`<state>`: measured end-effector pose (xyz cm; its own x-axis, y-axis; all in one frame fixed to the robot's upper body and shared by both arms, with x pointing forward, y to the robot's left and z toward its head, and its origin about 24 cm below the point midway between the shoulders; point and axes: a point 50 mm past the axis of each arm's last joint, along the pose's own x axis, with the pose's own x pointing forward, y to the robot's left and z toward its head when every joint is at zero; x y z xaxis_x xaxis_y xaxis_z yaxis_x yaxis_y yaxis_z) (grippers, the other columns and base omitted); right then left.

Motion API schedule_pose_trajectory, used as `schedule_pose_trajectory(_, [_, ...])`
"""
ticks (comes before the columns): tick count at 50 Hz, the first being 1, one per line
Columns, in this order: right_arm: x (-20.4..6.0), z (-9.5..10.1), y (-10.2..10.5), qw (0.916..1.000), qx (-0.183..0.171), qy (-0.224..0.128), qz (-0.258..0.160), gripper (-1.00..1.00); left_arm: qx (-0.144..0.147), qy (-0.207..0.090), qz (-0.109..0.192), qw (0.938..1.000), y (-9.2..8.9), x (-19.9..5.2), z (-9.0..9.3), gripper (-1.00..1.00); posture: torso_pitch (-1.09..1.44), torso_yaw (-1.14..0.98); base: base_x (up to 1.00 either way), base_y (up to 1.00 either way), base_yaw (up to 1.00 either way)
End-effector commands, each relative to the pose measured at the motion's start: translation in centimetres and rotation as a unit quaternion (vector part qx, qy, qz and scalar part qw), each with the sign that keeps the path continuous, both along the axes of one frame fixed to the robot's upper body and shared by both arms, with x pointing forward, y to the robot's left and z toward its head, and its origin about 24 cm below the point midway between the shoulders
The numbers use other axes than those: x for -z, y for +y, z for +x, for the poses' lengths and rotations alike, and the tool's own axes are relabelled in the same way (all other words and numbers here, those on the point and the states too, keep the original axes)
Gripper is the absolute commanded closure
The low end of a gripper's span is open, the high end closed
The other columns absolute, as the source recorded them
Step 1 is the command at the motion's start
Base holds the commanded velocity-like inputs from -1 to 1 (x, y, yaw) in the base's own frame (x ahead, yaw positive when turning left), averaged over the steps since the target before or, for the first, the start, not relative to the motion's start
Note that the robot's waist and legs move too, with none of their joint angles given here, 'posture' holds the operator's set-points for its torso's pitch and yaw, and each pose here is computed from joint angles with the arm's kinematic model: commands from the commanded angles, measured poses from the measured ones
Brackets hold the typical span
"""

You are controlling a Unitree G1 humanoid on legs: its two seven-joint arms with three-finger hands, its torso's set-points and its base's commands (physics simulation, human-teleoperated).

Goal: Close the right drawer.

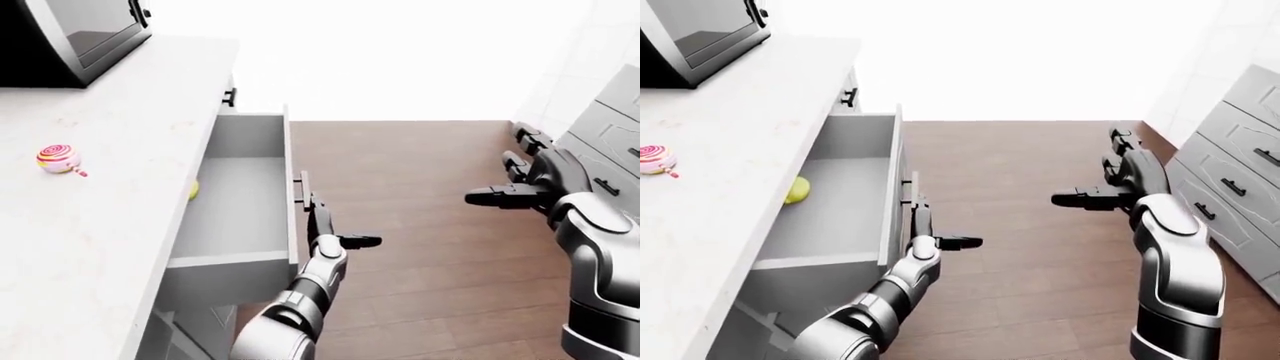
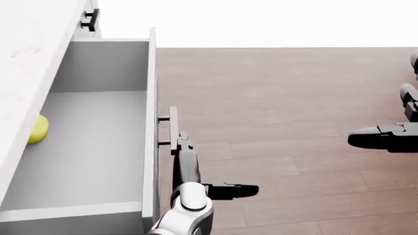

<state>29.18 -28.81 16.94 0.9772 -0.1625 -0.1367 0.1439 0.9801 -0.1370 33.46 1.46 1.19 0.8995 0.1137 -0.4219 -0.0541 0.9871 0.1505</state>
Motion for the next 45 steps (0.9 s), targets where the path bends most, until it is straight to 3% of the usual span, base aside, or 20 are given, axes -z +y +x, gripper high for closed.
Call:
schedule_pose_trajectory(1, [-2.1, -0.2, -0.2, 0.9988, 0.003, -0.045, -0.019, -1.0, -0.009, -0.038, -0.005, 0.9992, 0.1, -1.7, 1.1, -1.0, 0.0, 0.0, 0.0, 0.0, 0.0])
schedule_pose_trajectory(45, [-2.4, -0.3, -0.2, 0.9987, 0.003, -0.046, -0.021, -1.0, -0.086, -0.033, -0.017, 0.9956, 6.0, -3.0, 3.7, -1.0, 0.0, 0.0, 0.0, 0.0, 0.0])
